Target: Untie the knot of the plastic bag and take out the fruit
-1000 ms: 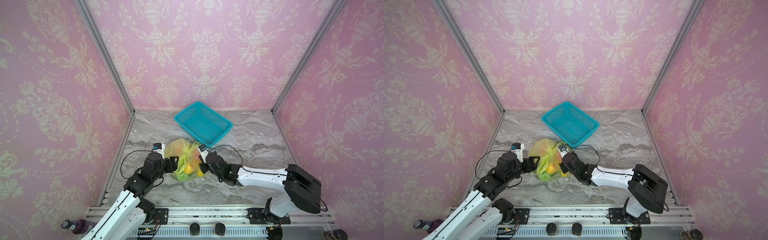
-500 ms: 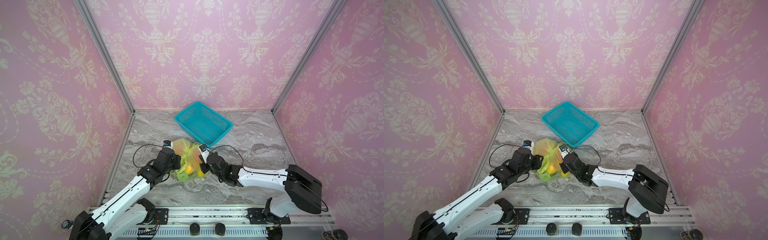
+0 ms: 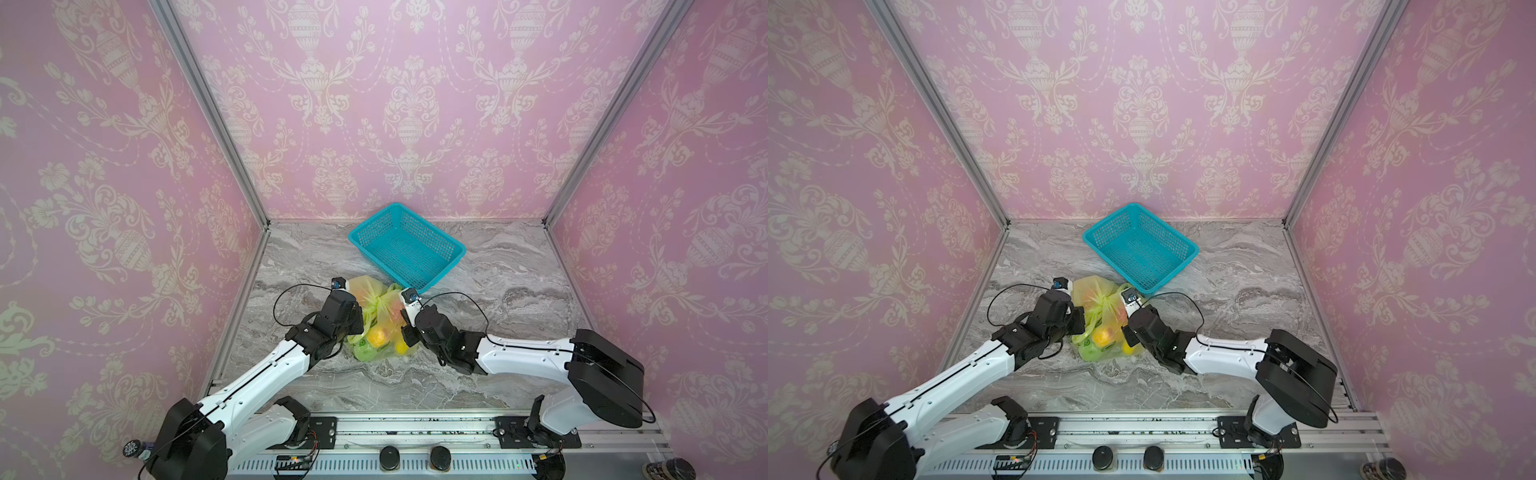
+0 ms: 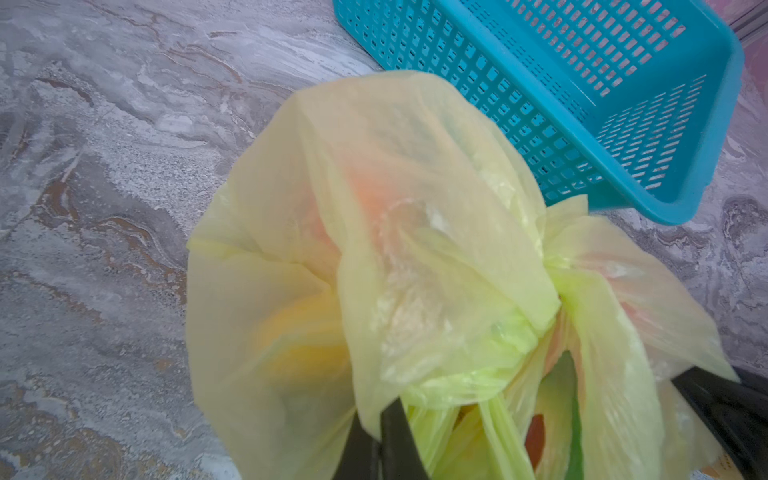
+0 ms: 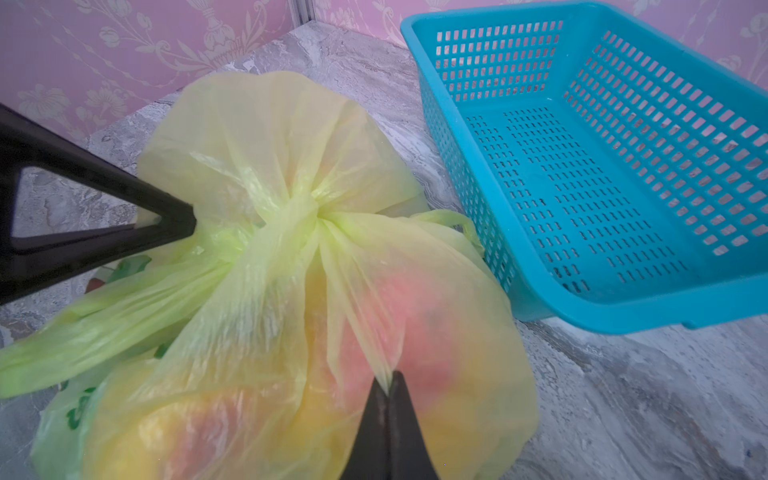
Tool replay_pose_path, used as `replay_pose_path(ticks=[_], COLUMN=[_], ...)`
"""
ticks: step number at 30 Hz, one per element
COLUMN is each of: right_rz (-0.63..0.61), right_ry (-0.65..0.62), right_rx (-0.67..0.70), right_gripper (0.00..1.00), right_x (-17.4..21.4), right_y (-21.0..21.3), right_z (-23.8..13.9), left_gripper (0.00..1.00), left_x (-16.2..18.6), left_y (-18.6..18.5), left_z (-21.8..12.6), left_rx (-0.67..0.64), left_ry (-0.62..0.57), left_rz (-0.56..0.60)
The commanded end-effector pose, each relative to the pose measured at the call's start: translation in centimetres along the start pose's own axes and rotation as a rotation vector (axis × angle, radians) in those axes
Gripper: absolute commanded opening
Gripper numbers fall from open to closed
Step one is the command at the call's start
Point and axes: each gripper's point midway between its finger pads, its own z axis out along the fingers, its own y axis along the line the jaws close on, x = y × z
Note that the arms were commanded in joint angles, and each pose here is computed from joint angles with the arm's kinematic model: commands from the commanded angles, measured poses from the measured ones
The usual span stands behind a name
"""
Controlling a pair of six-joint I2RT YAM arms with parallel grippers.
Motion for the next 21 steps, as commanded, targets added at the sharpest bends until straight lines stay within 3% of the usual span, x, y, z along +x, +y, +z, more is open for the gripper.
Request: replay_pose_path(ticks=[1, 21], right_rz=[0.053, 0.158], right_ry=[-0.036, -0.06], right_rx=[0.041, 0.127], right_gripper=[0.0, 0.0], right_x=[-0.5, 1.2], right_y=[-1.4, -5.5], right_z=[-0.4, -1.1], left_gripper=[0.0, 0.0], left_x=[-1.1, -0.8], left_y=[0.6, 4.9], left_z=[-1.0, -2.1], left_rx=[-0.043, -0.193], left_ry=[-0.052, -0.112], left_rz=[0.019, 0.006])
